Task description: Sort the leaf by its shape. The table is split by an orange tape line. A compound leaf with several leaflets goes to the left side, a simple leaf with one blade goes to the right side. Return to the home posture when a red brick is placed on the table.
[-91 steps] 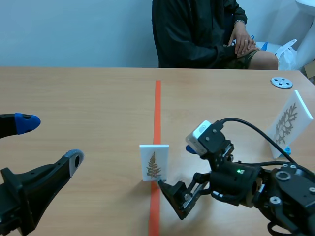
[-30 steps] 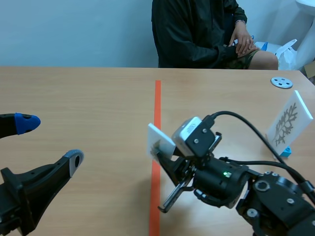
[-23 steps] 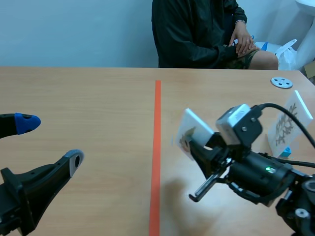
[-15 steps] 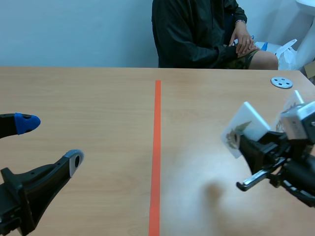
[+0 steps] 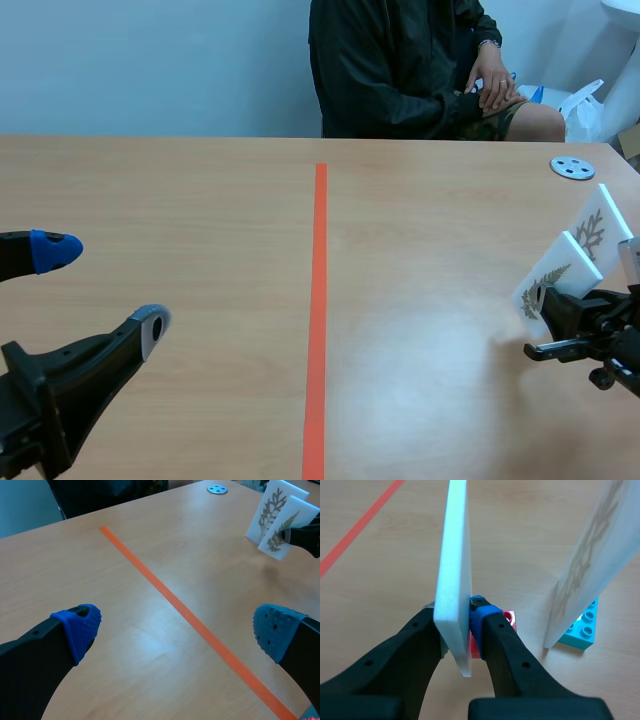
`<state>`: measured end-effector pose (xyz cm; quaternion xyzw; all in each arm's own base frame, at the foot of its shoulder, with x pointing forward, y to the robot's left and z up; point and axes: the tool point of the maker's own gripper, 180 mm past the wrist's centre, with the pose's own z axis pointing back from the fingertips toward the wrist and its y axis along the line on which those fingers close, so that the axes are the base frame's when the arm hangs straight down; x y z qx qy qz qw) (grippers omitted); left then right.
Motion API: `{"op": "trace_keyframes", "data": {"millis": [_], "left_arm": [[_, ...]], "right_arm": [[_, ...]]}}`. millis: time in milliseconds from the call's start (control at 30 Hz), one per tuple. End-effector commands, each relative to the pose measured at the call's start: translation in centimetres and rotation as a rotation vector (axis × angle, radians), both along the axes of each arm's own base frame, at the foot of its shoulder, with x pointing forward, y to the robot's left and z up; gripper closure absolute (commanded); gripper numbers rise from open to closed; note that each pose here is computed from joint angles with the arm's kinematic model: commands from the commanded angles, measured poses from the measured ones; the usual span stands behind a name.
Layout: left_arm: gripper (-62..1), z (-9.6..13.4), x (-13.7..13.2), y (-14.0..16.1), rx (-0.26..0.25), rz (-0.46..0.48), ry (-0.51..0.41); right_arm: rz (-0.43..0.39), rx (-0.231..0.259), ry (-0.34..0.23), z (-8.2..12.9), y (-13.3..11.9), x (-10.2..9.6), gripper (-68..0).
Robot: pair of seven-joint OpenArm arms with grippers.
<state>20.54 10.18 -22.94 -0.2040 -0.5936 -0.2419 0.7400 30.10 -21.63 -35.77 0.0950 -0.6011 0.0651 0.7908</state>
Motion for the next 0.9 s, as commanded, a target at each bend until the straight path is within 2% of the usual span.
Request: {"op": "trace_keyframes", "data": {"millis": [0,200,500,867], "left_arm": [[-62.3,1.0,0.1,-0.6,-0.032,-0.005,-0.03],[-62.3,1.0,0.1,-0.6,-0.032,-0.005,-0.03],[-62.3,1.0,0.1,-0.6,-0.032,-0.005,-0.03],[-62.3,1.0,0.1,-0.6,-0.032,-0.005,-0.03]], "right_arm": [[-0.02,-0.01,-0.061,1.7,-0.7,1.6,-1.5],[-0.082,-0.016,-0.029,0.3,-2.0,1.9,-1.5],[-0.118,-0.025,0.017,-1.1,-2.7,1.3,-1.6],[-0.119,-0.029,0.041,-1.6,-2.8,1.0,-16.3]]}}
